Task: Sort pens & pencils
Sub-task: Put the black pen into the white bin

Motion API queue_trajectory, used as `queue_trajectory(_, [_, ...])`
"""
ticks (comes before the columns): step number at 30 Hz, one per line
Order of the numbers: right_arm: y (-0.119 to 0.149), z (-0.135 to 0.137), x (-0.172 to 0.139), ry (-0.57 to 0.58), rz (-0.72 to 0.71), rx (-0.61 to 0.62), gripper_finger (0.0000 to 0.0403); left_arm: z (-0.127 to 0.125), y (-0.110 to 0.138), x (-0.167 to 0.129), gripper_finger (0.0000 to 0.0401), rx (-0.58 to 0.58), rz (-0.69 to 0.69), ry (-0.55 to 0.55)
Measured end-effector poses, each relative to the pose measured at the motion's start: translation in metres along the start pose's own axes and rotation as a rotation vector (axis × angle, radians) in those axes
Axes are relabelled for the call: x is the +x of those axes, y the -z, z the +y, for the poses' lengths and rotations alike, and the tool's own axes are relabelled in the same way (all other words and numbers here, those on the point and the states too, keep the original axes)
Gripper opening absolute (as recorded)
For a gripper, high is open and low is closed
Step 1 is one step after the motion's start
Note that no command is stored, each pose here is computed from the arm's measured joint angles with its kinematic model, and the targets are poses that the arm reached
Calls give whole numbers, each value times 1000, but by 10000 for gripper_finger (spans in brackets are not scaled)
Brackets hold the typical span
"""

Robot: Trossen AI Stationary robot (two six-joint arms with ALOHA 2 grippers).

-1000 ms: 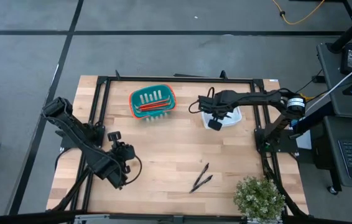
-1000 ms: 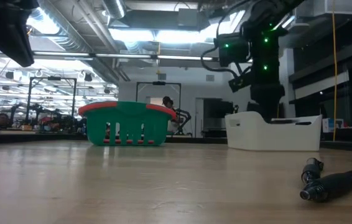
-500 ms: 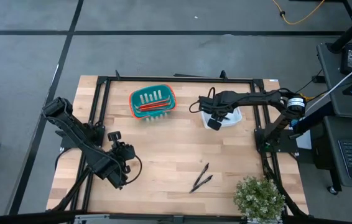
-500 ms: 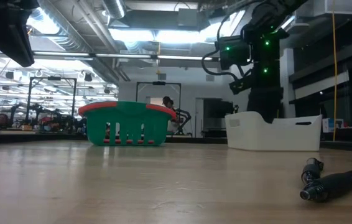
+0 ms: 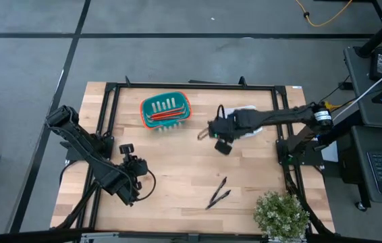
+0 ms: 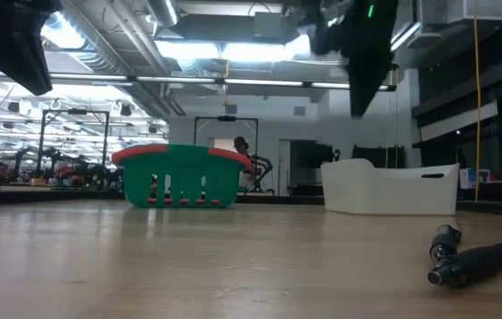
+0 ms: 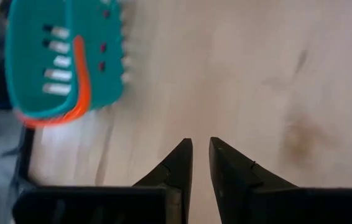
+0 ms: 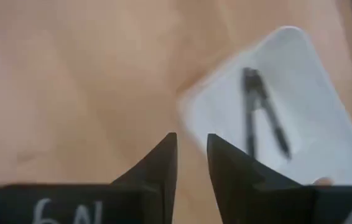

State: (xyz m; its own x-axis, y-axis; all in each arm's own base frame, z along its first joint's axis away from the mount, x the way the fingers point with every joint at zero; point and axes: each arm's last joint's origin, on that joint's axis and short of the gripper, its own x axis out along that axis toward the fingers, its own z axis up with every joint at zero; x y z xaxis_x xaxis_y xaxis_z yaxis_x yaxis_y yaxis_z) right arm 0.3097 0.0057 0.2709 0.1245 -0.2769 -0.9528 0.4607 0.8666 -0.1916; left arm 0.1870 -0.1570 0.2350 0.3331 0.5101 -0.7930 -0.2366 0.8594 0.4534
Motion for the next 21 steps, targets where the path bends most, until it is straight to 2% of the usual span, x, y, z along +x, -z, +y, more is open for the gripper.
queue_trajectory(7, [39,70,-59,-110,-142,20,78,-8,-21,7,50,60,-115,88])
queue_trajectory(13, [92,115,-87,-117,-341,70,71,-1,-63,25,50,13,-236,177])
queue_trajectory(17, [119,128,-99,-98,-501,90,66,7,-96,42,50,-106,-282,394])
queue_trajectory(21, [134,134,-107,-66,-639,58,62,6,-115,60,50,-179,-281,567])
